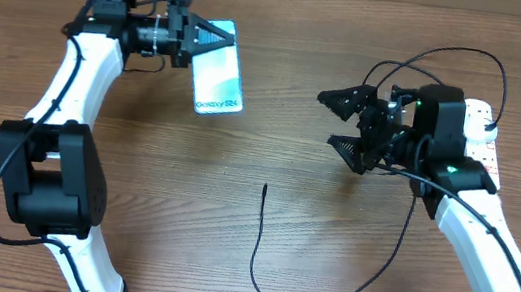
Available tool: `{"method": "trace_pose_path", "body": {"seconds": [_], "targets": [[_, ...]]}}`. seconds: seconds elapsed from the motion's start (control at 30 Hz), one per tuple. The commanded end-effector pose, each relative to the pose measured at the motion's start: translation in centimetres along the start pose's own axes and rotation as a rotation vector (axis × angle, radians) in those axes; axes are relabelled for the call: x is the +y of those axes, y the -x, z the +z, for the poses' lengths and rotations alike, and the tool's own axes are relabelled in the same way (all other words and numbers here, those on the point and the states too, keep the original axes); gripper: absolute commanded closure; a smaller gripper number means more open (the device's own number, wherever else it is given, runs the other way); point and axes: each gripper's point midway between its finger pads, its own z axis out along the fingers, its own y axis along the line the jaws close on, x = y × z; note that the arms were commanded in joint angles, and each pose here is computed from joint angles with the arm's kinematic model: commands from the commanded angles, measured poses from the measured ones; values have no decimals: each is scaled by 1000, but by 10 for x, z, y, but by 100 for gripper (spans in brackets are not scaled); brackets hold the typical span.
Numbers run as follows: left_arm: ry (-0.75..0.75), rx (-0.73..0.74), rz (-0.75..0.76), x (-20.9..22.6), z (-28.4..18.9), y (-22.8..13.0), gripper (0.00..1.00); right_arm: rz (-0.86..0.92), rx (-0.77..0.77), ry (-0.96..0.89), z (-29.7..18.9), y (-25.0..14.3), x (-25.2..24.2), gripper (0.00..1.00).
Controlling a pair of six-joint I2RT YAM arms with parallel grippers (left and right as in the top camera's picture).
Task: Plug charger to phone and switch on socket
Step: 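Release the right gripper and swing the phone left, bottom edge down, then move the right gripper down over the cable's connector end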
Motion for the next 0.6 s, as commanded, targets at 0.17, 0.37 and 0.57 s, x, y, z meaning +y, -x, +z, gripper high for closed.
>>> {"method": "trace_pose_path", "body": {"seconds": [0.17, 0.37, 0.57], "targets": [[-92, -9, 153, -35, -31, 1, 96, -287, -67, -277, -7, -17, -8, 0], [-89, -23, 230, -34, -36, 3, 96, -344, -18, -506, 1, -51, -48, 0], [-86, -25, 230, -34, -36, 4, 96, -431, 69, -647, 27, -95, -75, 0]]}}
